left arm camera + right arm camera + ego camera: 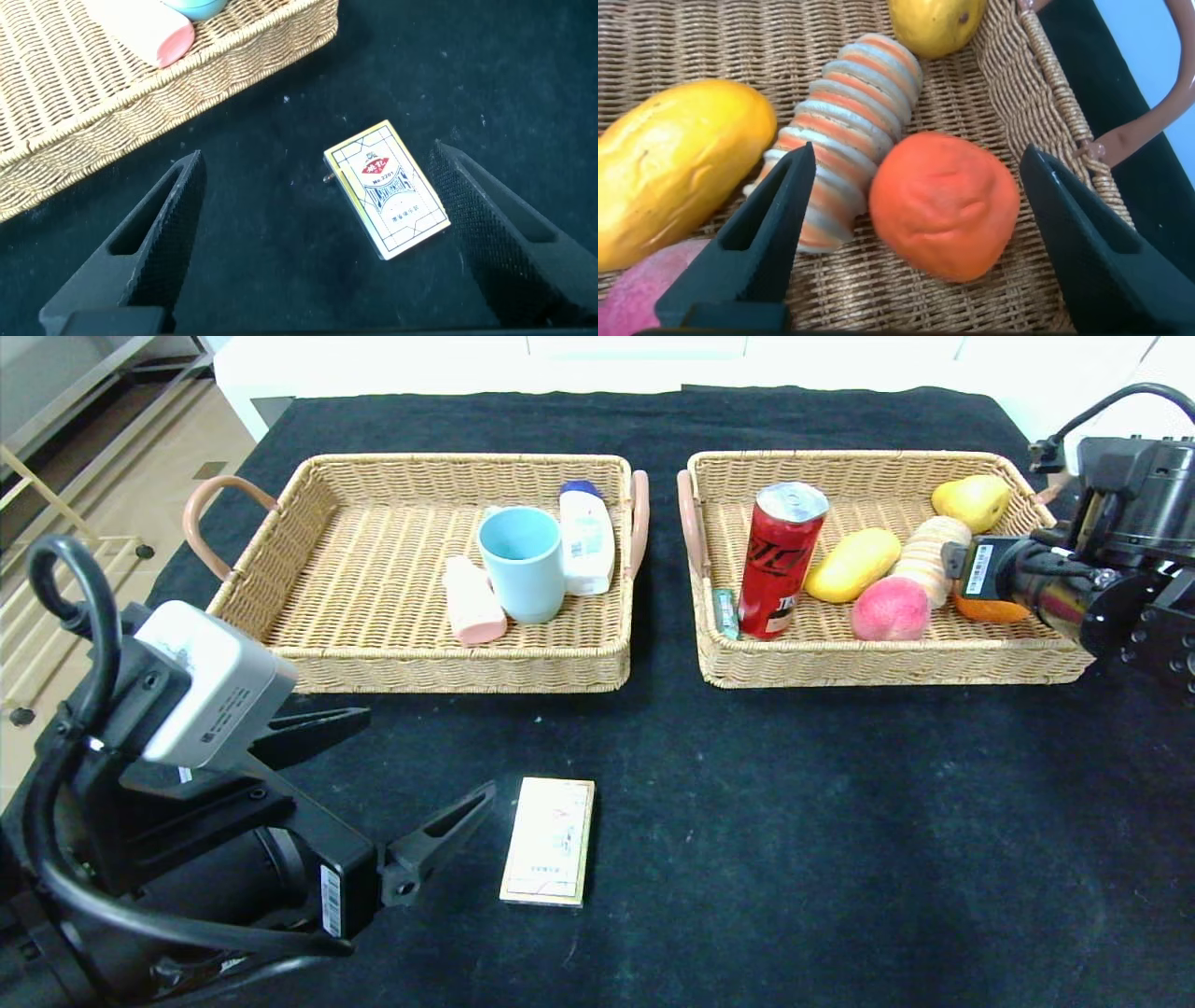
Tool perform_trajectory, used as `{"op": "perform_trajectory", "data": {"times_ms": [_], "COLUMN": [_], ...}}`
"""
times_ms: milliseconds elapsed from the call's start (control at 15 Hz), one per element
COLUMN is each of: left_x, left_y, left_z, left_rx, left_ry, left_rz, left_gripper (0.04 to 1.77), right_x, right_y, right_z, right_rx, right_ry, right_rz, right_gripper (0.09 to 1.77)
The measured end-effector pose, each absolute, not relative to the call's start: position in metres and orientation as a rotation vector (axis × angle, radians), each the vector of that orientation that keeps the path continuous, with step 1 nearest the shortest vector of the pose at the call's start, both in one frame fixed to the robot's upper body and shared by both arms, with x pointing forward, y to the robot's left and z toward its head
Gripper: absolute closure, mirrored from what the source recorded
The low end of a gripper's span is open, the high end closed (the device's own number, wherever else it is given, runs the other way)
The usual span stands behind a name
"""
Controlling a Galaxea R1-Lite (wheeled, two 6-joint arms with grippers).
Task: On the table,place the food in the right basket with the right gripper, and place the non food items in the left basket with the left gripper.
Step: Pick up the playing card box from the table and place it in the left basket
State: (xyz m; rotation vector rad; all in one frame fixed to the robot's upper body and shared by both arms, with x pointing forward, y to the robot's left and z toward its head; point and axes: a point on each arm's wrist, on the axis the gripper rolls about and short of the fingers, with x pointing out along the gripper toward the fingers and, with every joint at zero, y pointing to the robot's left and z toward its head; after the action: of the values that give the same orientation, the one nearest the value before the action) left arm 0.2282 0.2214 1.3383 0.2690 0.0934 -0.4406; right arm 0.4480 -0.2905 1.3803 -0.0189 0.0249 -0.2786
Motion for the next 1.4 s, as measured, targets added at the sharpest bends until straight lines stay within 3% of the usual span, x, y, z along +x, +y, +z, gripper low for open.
{"op": "perform_trajectory", "data": {"times_ms": [600,1067,1400], "left_x": [0.227,0.228,0.229], "left_y": [0.223,0.222,0.22], "left_z": [1.34,1.338,1.334], "left_rx": [0.266,0.272,0.292], "left_ry": [0.087,0.097,0.107], "left_rz": [-0.439,-0.44,-0.443], "left_gripper": [0.09,0.09,0.09], "right_x": [0.42,0.363,0.314], "right_y": [-0.279,-0.266,-0.267], "right_z": [1.386,1.381,1.359], "right_rx": [-0.054,-0.077,-0.139], "right_ry": [0.028,0.048,0.081], "right_rz": [-0.202,0.163,0.475], "right_gripper": [0.19,0.16,0.16]}}
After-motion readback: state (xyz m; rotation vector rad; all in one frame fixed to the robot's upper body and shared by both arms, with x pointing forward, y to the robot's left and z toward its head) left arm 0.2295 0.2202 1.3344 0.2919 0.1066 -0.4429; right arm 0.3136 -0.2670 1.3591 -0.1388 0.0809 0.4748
